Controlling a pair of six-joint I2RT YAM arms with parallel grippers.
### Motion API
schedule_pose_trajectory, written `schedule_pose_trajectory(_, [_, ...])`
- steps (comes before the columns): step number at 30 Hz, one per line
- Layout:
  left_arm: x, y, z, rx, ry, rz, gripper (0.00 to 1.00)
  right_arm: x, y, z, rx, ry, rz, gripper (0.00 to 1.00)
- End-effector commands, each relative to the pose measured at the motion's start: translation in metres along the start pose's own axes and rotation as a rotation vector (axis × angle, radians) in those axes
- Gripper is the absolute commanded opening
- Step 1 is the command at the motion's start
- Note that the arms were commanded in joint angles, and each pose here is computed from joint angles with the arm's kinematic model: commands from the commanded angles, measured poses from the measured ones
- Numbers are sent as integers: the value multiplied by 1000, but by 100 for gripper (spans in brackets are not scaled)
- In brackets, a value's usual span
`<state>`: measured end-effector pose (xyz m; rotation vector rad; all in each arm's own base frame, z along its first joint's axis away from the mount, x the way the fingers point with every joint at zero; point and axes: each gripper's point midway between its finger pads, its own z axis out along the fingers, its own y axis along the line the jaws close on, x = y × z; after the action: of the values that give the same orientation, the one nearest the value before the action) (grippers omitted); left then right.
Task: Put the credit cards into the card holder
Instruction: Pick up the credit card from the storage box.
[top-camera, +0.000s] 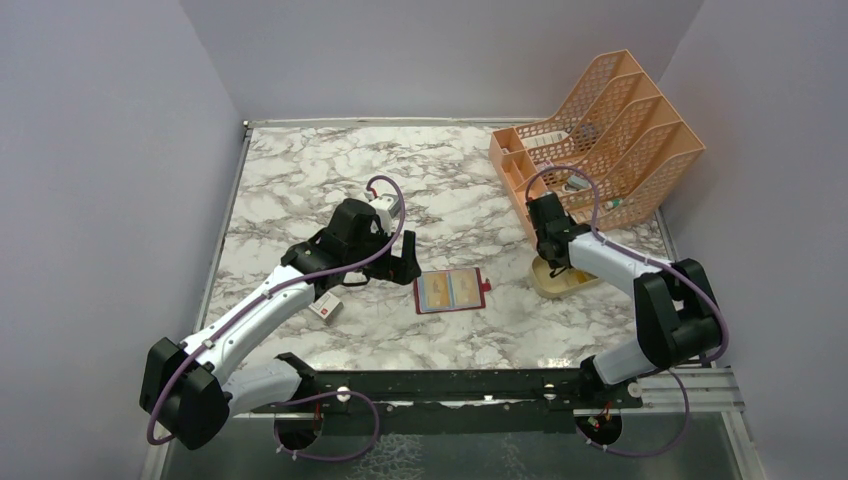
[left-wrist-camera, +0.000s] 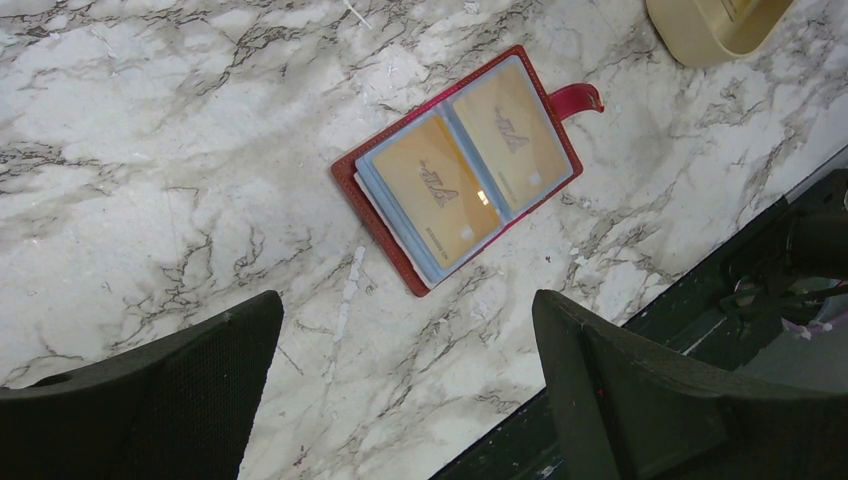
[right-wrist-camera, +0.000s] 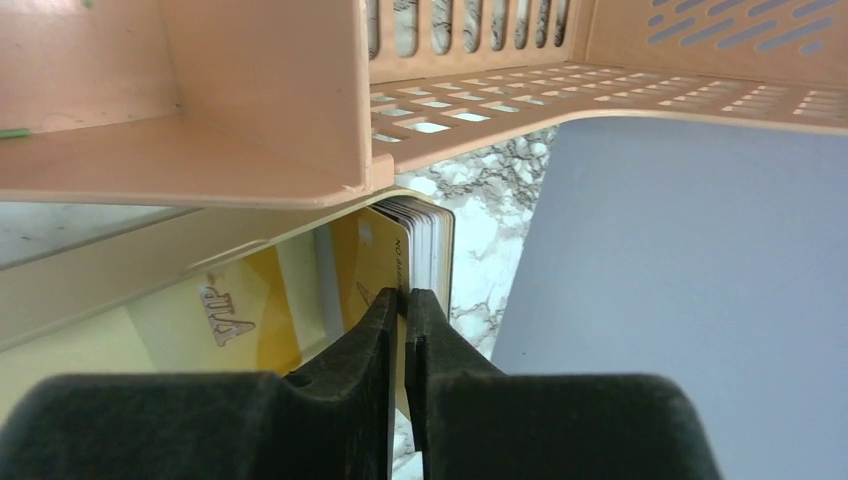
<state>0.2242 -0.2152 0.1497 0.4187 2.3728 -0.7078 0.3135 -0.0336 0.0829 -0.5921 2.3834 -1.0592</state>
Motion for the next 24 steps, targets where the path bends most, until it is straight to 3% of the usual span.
schedule_pose_trajectory(1, [3,0,1,18,14,-6,99,-12,4,-12,-103,-28,85,2])
schedule_pose_trajectory(13, [5,4,3,8,20,-43,99,-43,-15,-63,-271,-124,163,1])
schedule_pose_trajectory(17, [4,1,3,19,18,-63,99,-72,-24,-99,-409,-269,267,1])
schedule_pose_trajectory(24, [2,-19,3,115,19,-117,93,-131,-39,-182,-688,-643,496,1])
